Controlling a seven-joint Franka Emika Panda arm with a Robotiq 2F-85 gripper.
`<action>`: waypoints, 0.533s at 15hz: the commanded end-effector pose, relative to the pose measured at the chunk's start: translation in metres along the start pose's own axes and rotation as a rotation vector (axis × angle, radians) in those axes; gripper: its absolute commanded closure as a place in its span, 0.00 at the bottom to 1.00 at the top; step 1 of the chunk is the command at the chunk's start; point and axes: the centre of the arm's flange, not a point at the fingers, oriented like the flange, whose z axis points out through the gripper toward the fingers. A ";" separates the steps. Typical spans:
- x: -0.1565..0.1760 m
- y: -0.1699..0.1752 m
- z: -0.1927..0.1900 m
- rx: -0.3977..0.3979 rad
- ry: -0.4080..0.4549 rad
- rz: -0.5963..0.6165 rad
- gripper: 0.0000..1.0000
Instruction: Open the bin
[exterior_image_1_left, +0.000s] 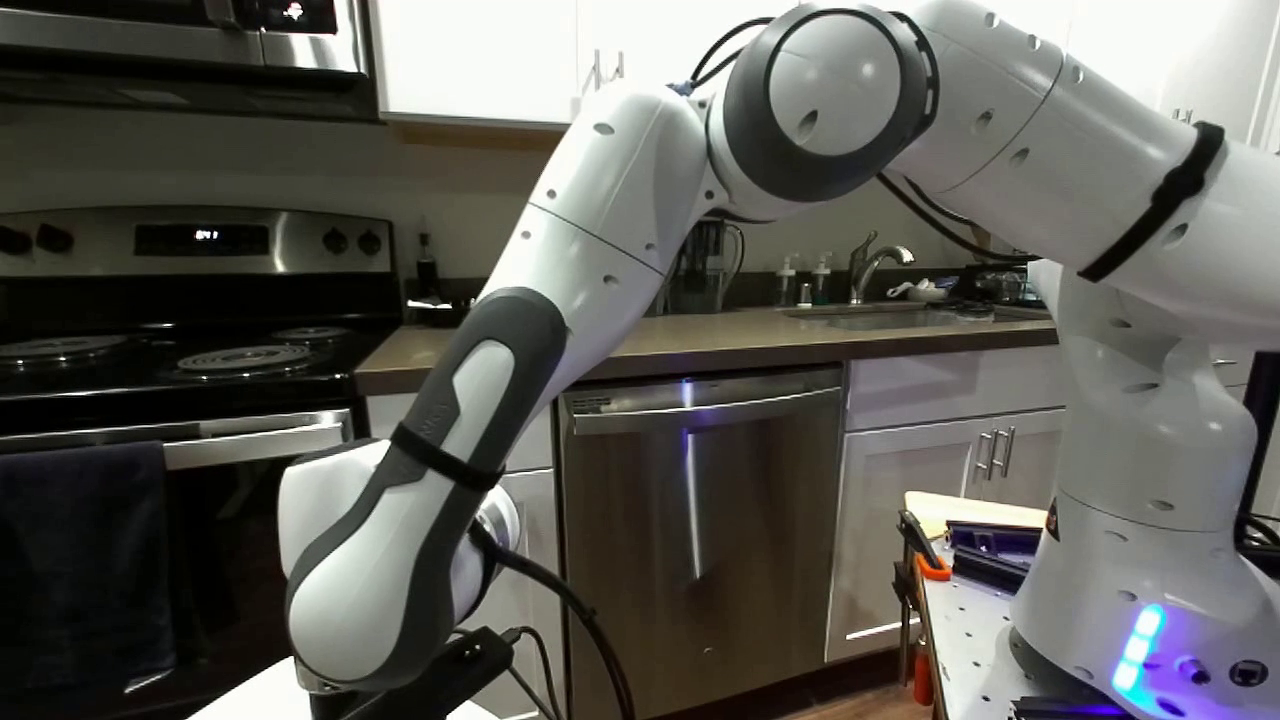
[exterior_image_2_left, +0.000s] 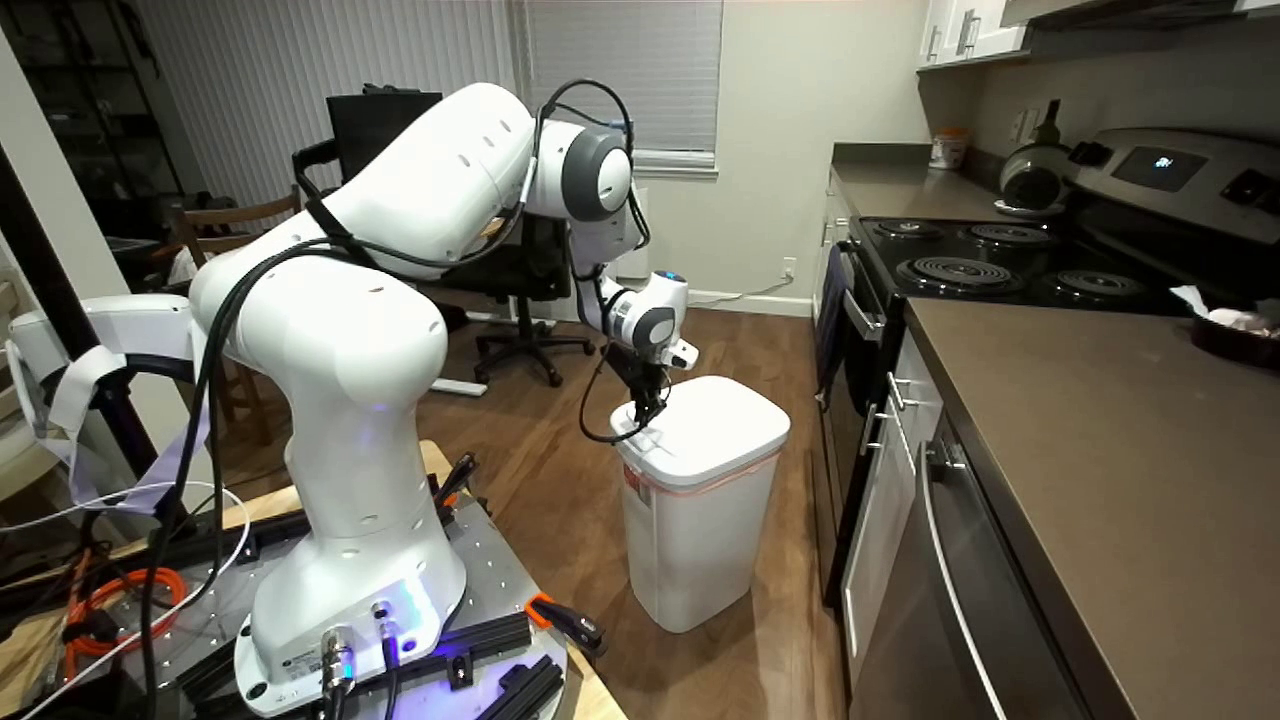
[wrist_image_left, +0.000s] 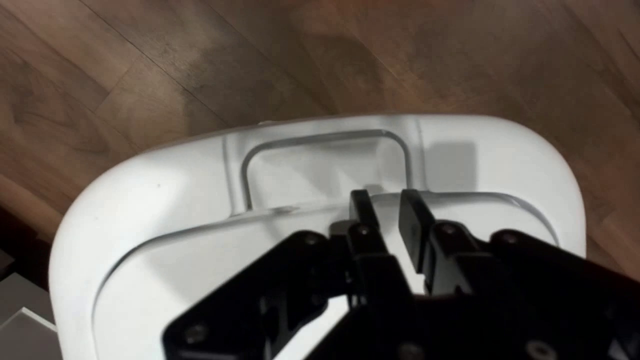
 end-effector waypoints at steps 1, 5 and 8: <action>-0.007 -0.002 0.006 -0.001 0.012 0.042 0.98; -0.013 0.000 0.017 -0.005 0.008 0.060 0.97; -0.018 0.001 0.027 -0.014 -0.001 0.078 0.96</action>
